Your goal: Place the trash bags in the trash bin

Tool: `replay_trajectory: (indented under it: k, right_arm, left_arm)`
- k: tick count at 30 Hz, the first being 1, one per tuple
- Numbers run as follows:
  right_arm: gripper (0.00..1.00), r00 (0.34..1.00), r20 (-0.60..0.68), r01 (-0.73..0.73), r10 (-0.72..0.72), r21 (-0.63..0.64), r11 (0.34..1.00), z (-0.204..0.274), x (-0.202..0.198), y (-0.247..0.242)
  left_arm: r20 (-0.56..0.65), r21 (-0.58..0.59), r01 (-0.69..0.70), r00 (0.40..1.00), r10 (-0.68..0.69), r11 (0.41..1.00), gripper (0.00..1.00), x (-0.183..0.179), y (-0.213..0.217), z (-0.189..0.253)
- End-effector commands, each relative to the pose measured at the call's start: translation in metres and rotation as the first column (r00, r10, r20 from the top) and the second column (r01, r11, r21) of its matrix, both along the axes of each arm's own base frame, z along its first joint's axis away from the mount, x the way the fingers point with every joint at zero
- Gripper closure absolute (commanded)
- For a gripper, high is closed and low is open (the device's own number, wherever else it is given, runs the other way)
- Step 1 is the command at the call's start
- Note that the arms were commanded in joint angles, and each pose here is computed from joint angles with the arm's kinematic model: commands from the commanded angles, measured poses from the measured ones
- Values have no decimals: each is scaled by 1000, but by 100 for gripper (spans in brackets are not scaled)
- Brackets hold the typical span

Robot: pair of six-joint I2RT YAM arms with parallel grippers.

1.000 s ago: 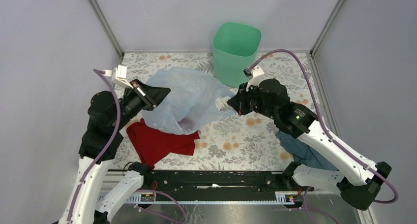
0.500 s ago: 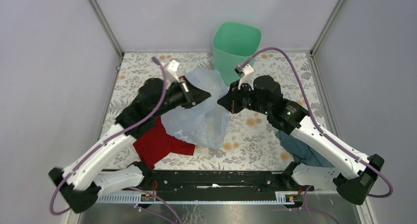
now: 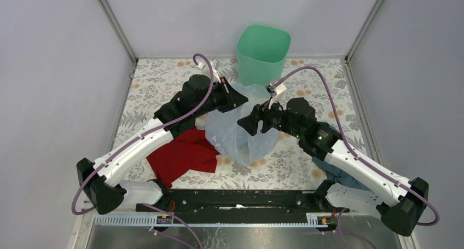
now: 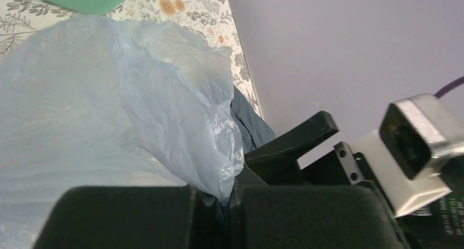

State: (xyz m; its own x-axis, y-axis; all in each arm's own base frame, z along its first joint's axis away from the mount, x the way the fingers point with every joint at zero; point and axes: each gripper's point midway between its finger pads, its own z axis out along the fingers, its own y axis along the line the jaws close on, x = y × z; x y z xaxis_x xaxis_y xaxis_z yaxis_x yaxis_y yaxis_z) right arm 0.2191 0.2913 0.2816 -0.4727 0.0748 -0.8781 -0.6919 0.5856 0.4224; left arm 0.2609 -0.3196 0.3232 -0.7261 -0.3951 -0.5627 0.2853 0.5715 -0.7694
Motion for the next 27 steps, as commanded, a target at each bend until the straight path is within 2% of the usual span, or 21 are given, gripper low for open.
replay_trajectory:
  k: [1, 6, 13, 17, 19, 21, 22, 24, 26, 27]
  right_arm:
    - [21, 993, 93, 76, -79, 37, 996, 16, 20, 1]
    - [19, 975, 149, 169, -167, 0, 986, 16, 28, 5]
    - [19, 946, 188, 262, -264, 34, 964, 16, 31, 16]
    - [25, 920, 212, 328, -329, 44, 944, 13, 39, 20]
    - [33, 915, 216, 338, -340, 48, 940, 12, 41, 25]
    - [47, 908, 227, 351, -352, 47, 935, 9, 42, 28]
    - [58, 900, 232, 370, -370, 46, 928, 7, 44, 27]
    - [67, 884, 236, 401, -403, 56, 914, 4, 48, 24]
    - [83, 879, 243, 407, -411, 69, 911, 3, 49, 22]
    - [91, 874, 245, 415, -419, 70, 907, 3, 49, 20]
  left_arm:
    - [57, -67, -7, 998, 11, 998, 100, 4, -4, 37]
    - [19, -70, 7, 1000, -6, 998, 100, 4, -10, 30]
    - [13, -96, 40, 999, -39, 995, 100, 4, -20, 30]
    - [12, -106, 47, 999, -45, 993, 100, 2, -20, 31]
    - [15, -108, 48, 999, -47, 993, 100, 2, -19, 32]
    - [20, -108, 51, 999, -49, 993, 100, 0, -18, 34]
    - [25, -110, 54, 998, -51, 992, 100, -1, -18, 36]
    - [31, -109, 59, 998, -56, 992, 100, -3, -16, 38]
    - [43, -99, 61, 997, -57, 993, 92, -4, -13, 39]
    - [55, -86, 56, 997, -52, 995, 81, -3, -10, 41]
